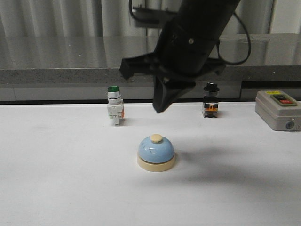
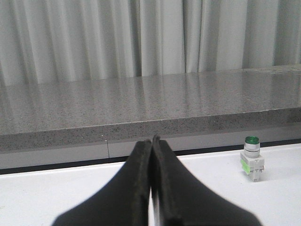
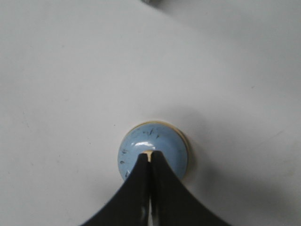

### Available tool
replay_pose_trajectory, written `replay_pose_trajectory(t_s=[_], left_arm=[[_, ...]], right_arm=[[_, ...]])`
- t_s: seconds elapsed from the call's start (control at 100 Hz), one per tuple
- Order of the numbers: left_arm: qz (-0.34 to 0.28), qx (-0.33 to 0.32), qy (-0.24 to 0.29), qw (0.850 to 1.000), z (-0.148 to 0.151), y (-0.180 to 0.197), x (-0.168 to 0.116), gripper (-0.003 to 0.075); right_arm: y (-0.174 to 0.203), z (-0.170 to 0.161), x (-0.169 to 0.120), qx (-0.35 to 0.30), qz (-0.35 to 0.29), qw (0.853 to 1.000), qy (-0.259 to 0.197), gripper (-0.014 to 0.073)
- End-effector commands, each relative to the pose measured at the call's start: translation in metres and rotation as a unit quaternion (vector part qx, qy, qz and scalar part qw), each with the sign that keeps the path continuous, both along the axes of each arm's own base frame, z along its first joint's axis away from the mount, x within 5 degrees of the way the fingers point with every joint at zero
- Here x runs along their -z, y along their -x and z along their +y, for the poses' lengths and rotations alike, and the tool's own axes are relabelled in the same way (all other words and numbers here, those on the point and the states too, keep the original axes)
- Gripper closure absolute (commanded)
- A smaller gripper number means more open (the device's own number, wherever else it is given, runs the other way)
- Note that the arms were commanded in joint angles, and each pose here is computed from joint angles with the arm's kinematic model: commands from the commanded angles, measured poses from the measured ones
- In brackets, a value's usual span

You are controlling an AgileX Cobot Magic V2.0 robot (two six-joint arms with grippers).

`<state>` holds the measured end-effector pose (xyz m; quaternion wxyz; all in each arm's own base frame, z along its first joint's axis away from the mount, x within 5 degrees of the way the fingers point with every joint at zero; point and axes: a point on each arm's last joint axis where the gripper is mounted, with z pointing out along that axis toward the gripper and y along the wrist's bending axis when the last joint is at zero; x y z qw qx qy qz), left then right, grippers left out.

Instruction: Place and press bell with both arms

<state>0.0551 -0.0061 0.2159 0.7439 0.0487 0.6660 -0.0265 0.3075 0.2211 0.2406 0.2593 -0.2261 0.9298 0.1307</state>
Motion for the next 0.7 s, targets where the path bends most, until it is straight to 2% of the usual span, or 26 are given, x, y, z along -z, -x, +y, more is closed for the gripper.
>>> replay_pose_trajectory(t_s=[0.0, 0.16, 0.4, 0.53, 0.69], left_arm=[[-0.024, 0.004, 0.010, 1.000, -0.001, 0.001, 0.010, 0.0741], [-0.024, 0.004, 0.010, 1.000, -0.001, 0.001, 0.010, 0.0741], [-0.024, 0.004, 0.010, 1.000, -0.001, 0.001, 0.010, 0.0741], [-0.024, 0.004, 0.010, 1.000, -0.001, 0.001, 0.010, 0.0741], [-0.024, 0.004, 0.010, 1.000, -0.001, 0.001, 0.010, 0.0741]], right_arm=[[0.002, -0.014, -0.046, 0.007, -0.074, 0.997, -0.030, 0.0659], [0.010, -0.050, -0.071, 0.041, -0.125, 0.990, -0.046, 0.0659], [0.039, -0.122, -0.087, 0.121, -0.184, 0.974, -0.053, 0.0659], [0.066, -0.160, -0.091, 0.172, -0.228, 0.956, -0.061, 0.0659], [0.103, -0.193, -0.093, 0.225, -0.291, 0.927, -0.070, 0.0659]])
